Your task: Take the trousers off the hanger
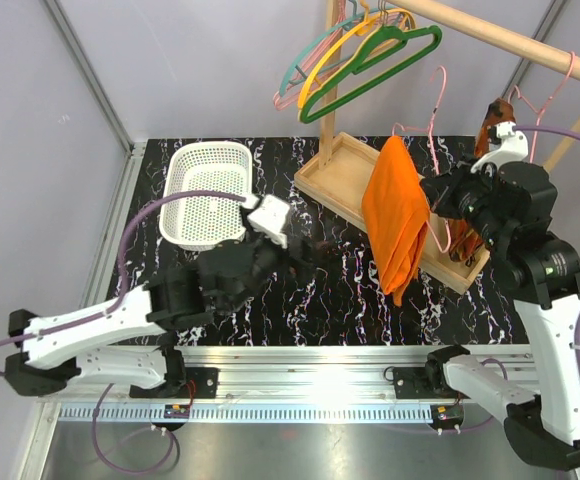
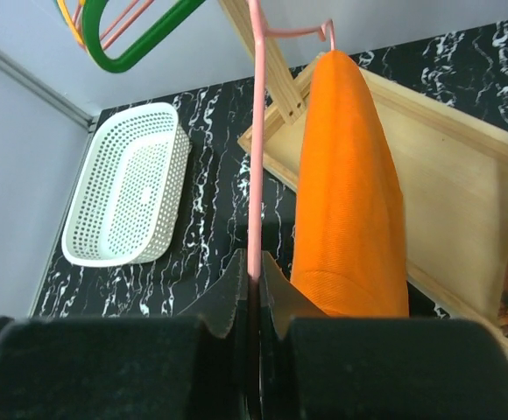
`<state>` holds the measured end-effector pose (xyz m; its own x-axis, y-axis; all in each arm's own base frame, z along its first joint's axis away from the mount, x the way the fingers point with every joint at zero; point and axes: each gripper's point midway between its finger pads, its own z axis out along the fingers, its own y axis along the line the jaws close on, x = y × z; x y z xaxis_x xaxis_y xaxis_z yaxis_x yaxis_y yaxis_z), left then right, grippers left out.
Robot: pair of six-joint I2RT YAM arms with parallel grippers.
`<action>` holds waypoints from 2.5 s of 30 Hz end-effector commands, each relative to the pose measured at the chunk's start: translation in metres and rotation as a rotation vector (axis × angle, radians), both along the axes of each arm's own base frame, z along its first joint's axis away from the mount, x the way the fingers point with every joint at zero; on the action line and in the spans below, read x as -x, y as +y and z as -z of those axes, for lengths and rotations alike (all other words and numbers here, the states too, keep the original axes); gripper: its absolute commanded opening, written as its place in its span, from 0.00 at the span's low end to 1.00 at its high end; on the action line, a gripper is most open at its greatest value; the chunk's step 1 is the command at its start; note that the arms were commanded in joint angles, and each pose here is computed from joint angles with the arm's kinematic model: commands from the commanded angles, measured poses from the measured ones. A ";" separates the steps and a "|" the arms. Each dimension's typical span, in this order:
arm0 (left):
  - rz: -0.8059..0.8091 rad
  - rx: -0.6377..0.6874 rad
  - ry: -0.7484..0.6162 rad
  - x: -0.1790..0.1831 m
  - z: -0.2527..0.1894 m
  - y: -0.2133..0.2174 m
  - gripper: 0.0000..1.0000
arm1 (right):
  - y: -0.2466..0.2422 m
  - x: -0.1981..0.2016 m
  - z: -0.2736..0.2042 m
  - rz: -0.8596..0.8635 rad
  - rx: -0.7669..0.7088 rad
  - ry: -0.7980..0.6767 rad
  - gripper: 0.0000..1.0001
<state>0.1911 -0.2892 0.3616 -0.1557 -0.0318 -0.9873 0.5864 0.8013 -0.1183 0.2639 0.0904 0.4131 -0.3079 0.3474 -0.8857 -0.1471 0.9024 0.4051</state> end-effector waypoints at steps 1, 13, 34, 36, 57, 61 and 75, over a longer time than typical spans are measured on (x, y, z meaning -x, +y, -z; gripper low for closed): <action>0.016 0.088 -0.116 -0.001 -0.045 -0.034 0.99 | -0.012 0.000 -0.089 0.084 -0.035 -0.261 0.00; 0.020 0.049 -0.197 -0.013 -0.071 -0.096 0.99 | 0.033 -0.006 -0.137 0.138 0.070 -0.326 0.00; -0.146 -0.050 -0.327 -0.027 -0.062 -0.042 0.71 | 0.098 0.023 -0.171 0.147 0.151 -0.437 0.00; -0.114 -0.044 -0.331 -0.022 -0.060 -0.038 0.71 | 0.099 0.021 -0.172 0.150 0.149 -0.439 0.00; -0.103 -0.010 -0.417 -0.033 -0.067 -0.065 0.77 | 0.100 0.032 -0.174 0.137 0.065 -0.435 0.00; -0.135 -0.025 -0.416 -0.049 -0.067 -0.072 0.66 | 0.095 0.036 -0.173 0.132 0.047 -0.430 0.00; -0.172 0.035 -0.443 -0.074 -0.088 -0.066 0.76 | 0.100 0.035 -0.167 0.129 0.075 -0.428 0.00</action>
<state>0.2683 -0.3539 0.4034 0.2372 0.1095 -0.9653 0.4188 0.8851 0.2033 0.2365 0.2093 0.5317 0.0543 0.0423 -0.9976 -0.1701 0.9849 0.0325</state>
